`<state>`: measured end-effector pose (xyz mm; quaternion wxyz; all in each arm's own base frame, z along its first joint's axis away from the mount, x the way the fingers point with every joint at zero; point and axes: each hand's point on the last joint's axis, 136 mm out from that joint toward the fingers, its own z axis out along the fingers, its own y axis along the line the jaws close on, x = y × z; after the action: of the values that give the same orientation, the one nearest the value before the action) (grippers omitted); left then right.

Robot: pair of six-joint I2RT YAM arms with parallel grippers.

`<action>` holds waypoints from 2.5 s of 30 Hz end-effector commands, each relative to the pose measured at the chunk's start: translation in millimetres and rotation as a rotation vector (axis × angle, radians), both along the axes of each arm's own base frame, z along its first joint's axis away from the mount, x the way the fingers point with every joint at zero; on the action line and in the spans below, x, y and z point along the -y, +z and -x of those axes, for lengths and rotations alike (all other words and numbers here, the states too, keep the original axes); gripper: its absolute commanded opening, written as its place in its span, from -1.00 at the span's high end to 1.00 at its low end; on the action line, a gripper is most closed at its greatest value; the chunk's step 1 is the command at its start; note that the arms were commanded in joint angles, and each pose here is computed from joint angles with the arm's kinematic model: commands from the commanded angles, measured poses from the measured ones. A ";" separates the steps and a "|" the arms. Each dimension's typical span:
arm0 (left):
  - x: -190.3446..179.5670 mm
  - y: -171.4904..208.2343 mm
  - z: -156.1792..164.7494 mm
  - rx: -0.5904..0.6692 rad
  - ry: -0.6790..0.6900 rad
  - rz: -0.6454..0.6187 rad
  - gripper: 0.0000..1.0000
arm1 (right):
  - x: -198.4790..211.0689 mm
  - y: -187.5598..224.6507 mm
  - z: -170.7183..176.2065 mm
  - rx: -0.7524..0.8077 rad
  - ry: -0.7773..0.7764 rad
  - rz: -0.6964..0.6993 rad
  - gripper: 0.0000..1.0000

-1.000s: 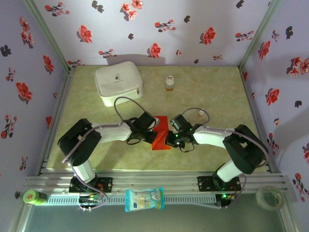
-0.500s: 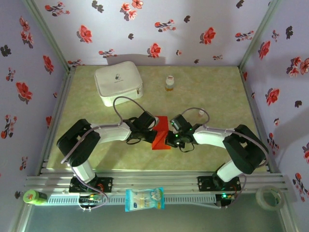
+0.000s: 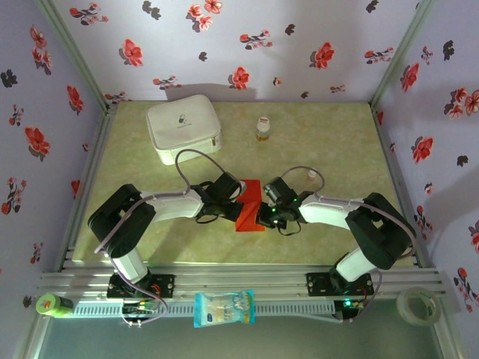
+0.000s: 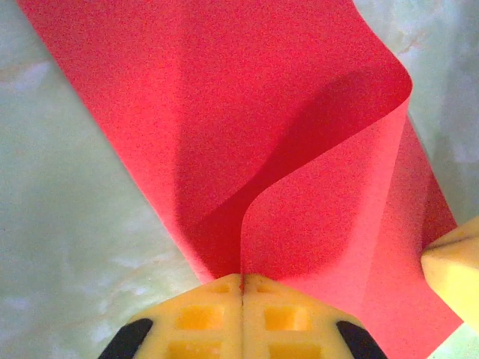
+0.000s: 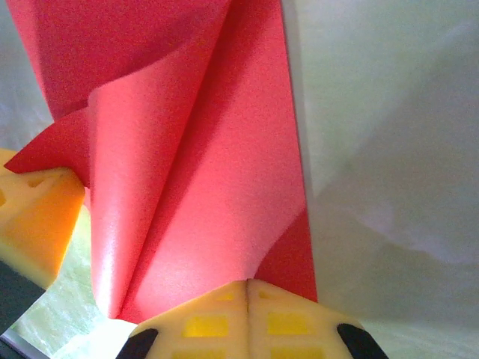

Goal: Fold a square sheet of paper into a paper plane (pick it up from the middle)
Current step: Fold the triangle a second time at the center of the table.

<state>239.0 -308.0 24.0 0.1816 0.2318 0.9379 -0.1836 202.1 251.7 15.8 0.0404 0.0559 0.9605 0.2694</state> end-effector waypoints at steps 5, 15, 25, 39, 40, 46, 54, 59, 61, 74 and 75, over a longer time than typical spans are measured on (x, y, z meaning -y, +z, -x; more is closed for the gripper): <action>-9.3 -6.7 -2.6 -0.011 0.037 -0.038 0.98 | 18.0 -17.1 10.0 -0.035 0.007 0.112 0.94; -7.4 -9.1 -2.4 -0.013 0.026 -0.036 0.98 | 16.3 -16.9 9.2 -0.035 0.009 0.106 0.92; -8.8 -15.3 1.7 -0.028 0.018 -0.041 0.98 | 13.6 -14.9 6.4 -0.030 0.009 0.097 0.90; -1.7 10.6 -4.4 0.023 0.012 0.015 0.97 | 14.5 -17.8 7.1 -0.036 0.013 0.109 0.90; -0.9 11.6 -4.5 0.025 0.011 0.019 0.97 | 14.2 -17.6 6.8 -0.036 0.015 0.110 0.90; -1.1 7.8 -4.7 0.025 0.014 0.021 0.97 | 14.2 -17.7 6.7 -0.038 0.013 0.111 0.90; -4.7 -5.2 -2.9 -0.003 0.015 -0.019 0.97 | 15.2 -18.5 7.8 -0.042 0.013 0.115 0.90; -8.0 -12.0 -1.6 -0.016 0.025 -0.043 0.97 | 15.4 -18.2 7.6 -0.041 0.014 0.116 0.90; -10.2 -12.6 -1.6 -0.014 0.030 -0.047 0.97 | 15.8 -18.1 7.9 -0.041 0.013 0.117 0.90; -13.5 -14.2 -0.3 -0.017 0.038 -0.057 0.99 | 13.6 -14.1 5.6 -0.026 0.006 0.099 0.90; -13.2 -14.6 -0.2 -0.018 0.039 -0.056 1.00 | 11.4 -10.3 3.2 -0.012 -0.003 0.081 0.90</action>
<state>240.4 -307.6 19.9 0.1816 0.2295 0.9393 -0.1793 203.5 252.9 16.0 0.0360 0.0493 0.9630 0.2625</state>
